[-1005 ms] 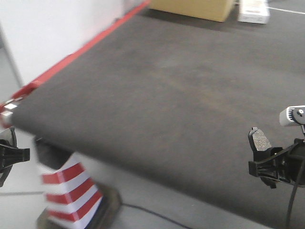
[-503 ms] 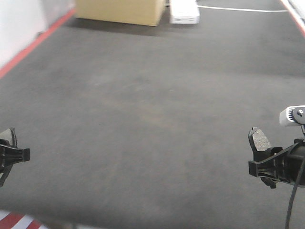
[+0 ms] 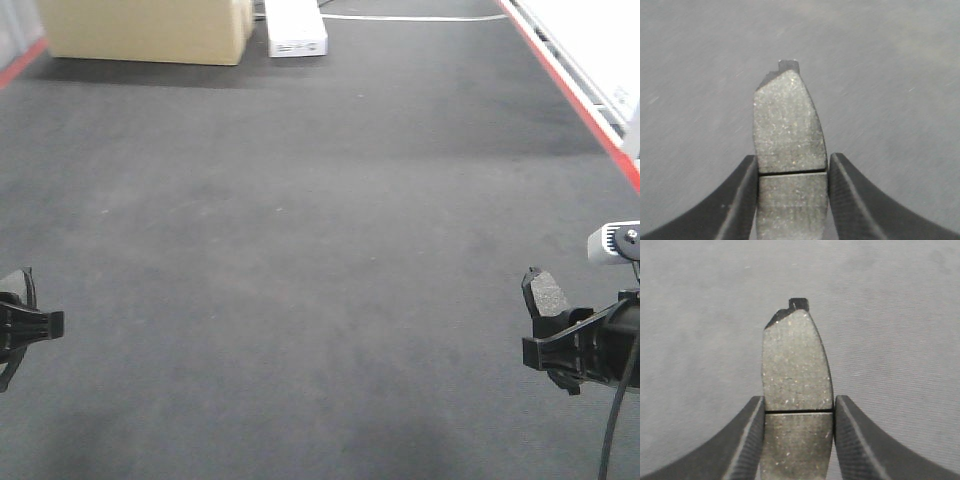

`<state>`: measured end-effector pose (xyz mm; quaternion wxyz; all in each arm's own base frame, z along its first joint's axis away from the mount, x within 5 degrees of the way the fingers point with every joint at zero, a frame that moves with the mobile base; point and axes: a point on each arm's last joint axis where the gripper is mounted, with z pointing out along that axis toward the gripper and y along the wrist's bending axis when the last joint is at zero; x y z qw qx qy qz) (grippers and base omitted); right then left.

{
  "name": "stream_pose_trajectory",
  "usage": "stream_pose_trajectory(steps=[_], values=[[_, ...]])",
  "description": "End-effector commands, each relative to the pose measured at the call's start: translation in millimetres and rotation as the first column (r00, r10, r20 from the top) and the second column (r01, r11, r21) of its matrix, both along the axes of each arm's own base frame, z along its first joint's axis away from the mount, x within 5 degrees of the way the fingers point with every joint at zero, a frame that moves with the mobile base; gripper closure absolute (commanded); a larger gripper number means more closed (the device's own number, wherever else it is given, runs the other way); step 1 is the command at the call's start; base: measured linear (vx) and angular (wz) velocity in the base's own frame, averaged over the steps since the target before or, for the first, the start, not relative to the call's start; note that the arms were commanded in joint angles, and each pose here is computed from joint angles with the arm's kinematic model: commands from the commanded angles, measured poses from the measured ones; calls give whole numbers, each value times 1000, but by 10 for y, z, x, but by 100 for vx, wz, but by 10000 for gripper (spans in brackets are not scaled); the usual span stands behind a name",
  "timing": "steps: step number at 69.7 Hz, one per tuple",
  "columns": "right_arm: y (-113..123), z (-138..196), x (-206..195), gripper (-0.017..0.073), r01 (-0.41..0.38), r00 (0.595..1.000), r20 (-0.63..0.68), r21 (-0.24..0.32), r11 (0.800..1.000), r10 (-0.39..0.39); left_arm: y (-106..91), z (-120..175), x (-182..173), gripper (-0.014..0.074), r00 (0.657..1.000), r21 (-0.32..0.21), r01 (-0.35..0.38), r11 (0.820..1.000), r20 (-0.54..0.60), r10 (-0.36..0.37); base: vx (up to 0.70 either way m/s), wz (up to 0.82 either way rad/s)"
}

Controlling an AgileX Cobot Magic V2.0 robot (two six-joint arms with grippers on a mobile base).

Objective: Move and align brake pads A on conveyor
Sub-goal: 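Position both held pads above the dark conveyor belt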

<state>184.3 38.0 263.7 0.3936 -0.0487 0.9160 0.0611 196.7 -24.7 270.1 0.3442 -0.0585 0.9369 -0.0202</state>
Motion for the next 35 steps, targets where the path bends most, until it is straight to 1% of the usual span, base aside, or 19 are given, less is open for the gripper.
stream_pose_trajectory(steps=[1, 14, 35], values=[[5, 176, 53, 546, -2, 993, 117, 17, 1000, 0, -29, 158, 38, 461, 994, -17, 21, 1000, 106, -19, 8, -22], [5, 176, 53, 546, -2, 993, 117, 17, 1000, 0, -29, 158, 38, 461, 994, -17, 21, 1000, 106, -19, 5, -13], [5, 176, 53, 546, -2, 993, 117, 17, 1000, 0, -29, 158, 38, 461, 994, -17, 21, 1000, 106, -19, 0, 1]])
